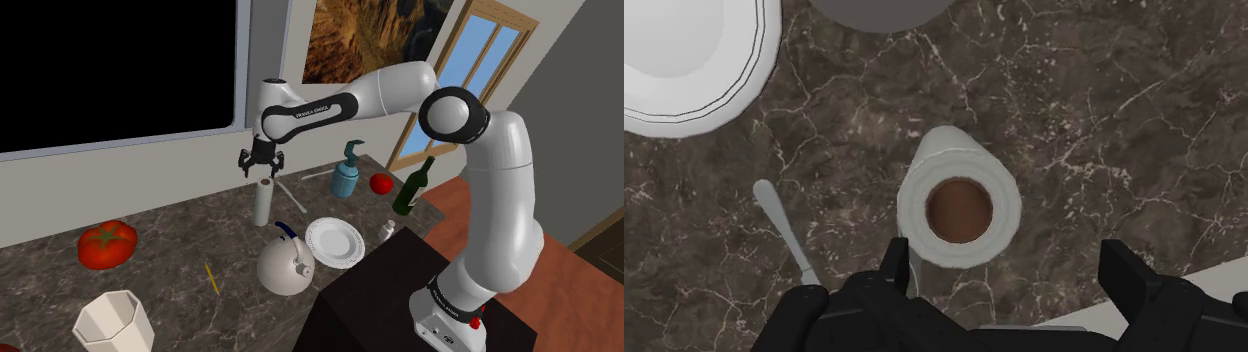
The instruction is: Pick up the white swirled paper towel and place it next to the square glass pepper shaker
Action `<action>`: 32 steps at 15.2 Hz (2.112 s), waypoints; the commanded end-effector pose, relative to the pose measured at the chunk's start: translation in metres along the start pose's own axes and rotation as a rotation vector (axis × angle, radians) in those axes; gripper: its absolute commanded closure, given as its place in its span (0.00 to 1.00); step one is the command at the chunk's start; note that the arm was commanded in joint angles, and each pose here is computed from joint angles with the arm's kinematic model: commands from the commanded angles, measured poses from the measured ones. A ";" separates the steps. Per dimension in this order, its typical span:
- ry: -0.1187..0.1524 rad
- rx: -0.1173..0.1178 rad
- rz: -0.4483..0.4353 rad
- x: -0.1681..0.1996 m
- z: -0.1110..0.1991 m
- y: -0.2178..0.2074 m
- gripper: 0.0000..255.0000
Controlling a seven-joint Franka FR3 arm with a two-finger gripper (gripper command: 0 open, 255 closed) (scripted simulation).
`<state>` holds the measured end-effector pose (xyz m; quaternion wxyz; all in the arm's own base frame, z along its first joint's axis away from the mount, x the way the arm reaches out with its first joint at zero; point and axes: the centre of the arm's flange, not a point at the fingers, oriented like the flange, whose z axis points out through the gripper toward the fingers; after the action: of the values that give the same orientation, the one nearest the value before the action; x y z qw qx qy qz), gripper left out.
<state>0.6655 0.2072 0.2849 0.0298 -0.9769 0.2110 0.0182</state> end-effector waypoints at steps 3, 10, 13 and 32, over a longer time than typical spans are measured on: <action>-0.019 -0.012 -0.234 0.005 0.038 0.015 0.00; -0.019 -0.012 -0.234 0.005 0.038 0.015 0.00; -0.019 -0.012 -0.233 0.003 0.036 0.018 1.00; 0.099 -0.090 -0.016 -0.047 0.016 0.012 0.00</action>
<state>0.6165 0.2164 0.2748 -0.0240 -0.9787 0.2030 -0.0207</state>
